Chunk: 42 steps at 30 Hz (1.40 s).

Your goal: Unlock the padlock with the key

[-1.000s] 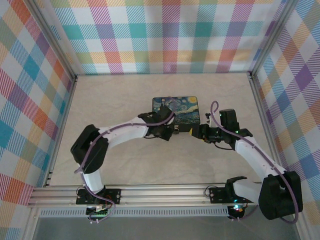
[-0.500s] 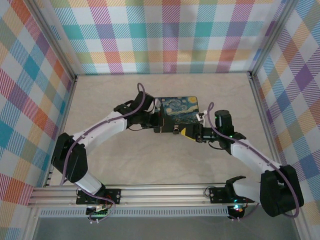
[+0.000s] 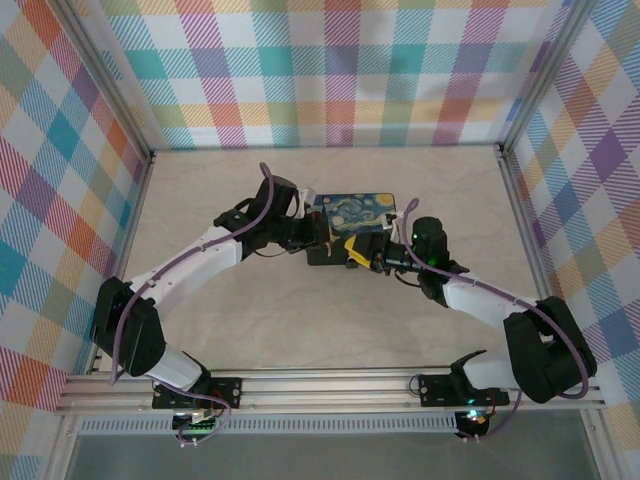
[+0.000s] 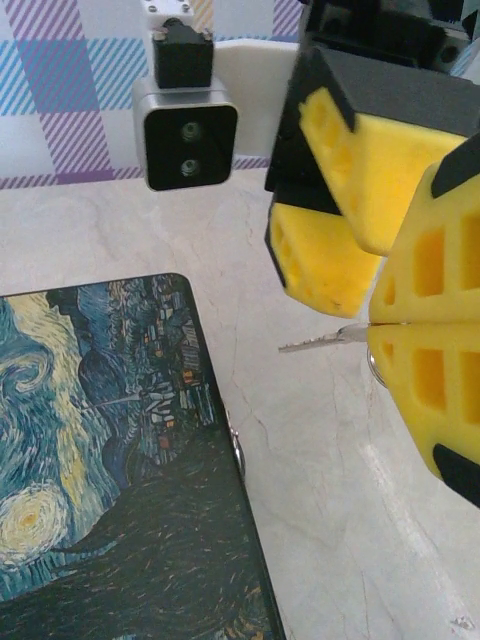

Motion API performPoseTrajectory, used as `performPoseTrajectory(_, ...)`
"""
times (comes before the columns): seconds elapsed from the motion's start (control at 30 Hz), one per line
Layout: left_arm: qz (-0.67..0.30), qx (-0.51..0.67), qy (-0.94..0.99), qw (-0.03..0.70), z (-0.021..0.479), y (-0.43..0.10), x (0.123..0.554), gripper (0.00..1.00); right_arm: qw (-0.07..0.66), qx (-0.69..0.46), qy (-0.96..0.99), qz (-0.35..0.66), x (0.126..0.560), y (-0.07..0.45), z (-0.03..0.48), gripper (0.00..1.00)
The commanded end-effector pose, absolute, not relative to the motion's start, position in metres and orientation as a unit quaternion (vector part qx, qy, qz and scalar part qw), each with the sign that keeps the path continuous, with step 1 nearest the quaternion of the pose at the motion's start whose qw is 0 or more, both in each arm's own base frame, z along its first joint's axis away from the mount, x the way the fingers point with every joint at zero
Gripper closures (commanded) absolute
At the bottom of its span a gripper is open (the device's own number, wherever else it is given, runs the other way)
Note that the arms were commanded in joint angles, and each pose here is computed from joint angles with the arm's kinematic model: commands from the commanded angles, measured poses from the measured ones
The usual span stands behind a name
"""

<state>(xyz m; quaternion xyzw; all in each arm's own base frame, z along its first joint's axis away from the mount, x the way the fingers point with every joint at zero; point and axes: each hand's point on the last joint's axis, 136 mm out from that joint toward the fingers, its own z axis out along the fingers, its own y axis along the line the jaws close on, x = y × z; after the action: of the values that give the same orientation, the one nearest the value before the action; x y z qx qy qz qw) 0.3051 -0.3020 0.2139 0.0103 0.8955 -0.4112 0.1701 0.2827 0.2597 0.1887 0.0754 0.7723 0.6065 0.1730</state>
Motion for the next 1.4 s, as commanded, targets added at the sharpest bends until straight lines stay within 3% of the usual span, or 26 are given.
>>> performPoseTrajectory(0.0,-0.443,0.004,0.878,0.179,0.23,-0.302,0.305,1.0,0.198,0.114,0.741,0.631,0.295,0.26,0.211,0.57)
performPoseTrajectory(1.37,-0.482,-0.021,0.855,0.191,0.244,-0.302,0.311,1.0,0.164,0.164,0.705,0.67,0.31,0.293,0.235,0.65)
